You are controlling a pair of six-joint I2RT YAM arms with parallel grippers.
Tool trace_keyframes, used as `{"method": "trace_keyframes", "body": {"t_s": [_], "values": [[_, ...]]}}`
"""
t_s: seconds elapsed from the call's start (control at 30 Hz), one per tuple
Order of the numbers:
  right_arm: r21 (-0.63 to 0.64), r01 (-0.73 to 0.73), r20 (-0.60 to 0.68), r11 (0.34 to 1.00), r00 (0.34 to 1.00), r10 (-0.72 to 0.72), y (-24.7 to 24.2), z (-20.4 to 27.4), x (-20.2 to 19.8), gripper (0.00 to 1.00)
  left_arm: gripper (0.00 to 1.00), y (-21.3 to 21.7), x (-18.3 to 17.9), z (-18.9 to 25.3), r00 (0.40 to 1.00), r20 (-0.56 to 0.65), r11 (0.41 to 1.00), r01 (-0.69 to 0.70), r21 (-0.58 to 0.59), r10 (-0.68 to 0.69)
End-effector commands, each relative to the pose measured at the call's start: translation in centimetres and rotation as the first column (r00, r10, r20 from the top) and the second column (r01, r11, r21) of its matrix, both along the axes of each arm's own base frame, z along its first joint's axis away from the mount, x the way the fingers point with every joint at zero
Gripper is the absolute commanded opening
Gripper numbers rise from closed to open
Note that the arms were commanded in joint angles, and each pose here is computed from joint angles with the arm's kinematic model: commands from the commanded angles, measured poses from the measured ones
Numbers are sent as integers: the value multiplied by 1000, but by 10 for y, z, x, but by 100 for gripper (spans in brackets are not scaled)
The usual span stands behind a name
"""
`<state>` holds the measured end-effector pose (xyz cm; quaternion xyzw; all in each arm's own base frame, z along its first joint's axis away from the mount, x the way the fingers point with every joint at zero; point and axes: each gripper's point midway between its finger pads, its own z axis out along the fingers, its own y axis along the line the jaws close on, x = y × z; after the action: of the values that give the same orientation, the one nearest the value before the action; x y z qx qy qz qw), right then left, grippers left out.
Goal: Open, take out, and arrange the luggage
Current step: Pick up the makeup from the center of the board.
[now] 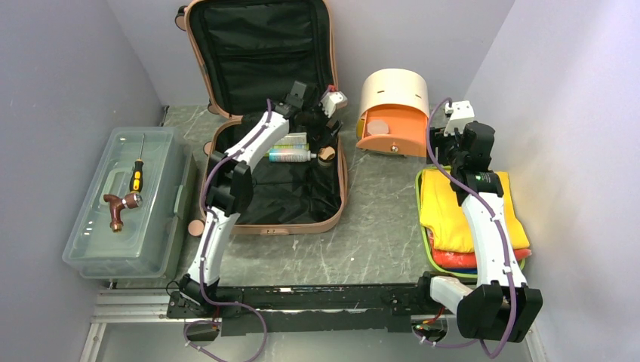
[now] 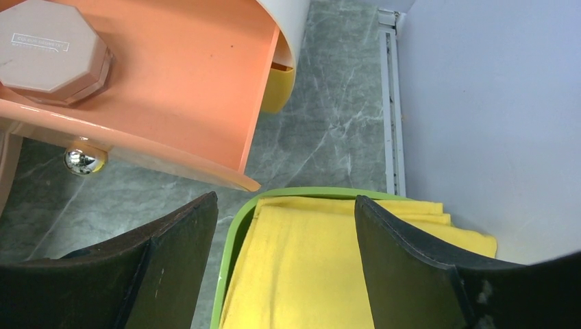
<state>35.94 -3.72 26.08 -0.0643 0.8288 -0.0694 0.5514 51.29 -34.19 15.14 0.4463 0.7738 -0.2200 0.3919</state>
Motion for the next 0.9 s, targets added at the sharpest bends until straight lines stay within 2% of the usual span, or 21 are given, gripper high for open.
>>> {"method": "trace_keyframes", "body": {"t_s": [0.0,0.27,0.37,0.43,0.53,0.63,0.77,0.83,0.87], "values": [[8,2,48,1000,999,-2,0,15,1,76,99,-10,-3,-11,999,-43,999,22,-30,-23],[9,-14,38,1000,999,13,2,13,2,76,100,-11,-16,-32,994,-109,999,30,-12,-31],[1,-72,40,997,997,72,13,21,3,77,99,-1,-9,-4,998,-68,999,-20,-37,17],[-24,-212,37,977,976,212,36,31,2,77,99,11,1,26,997,-38,995,-73,-74,70],[-52,-432,15,901,901,433,84,45,1,77,99,45,14,75,986,-9,976,-164,-141,165],[-122,-551,-37,826,834,551,129,61,6,78,99,99,18,110,969,-2,952,-242,-189,246],[-59,-688,-107,723,725,681,183,70,22,79,100,181,-4,139,933,44,918,-342,-201,357],[-44,-755,-169,654,651,740,210,62,29,80,99,219,-23,133,915,51,906,-386,-174,400],[-42,-789,-204,613,607,768,224,55,32,84,99,236,-36,128,906,45,899,-408,-159,420]]}}
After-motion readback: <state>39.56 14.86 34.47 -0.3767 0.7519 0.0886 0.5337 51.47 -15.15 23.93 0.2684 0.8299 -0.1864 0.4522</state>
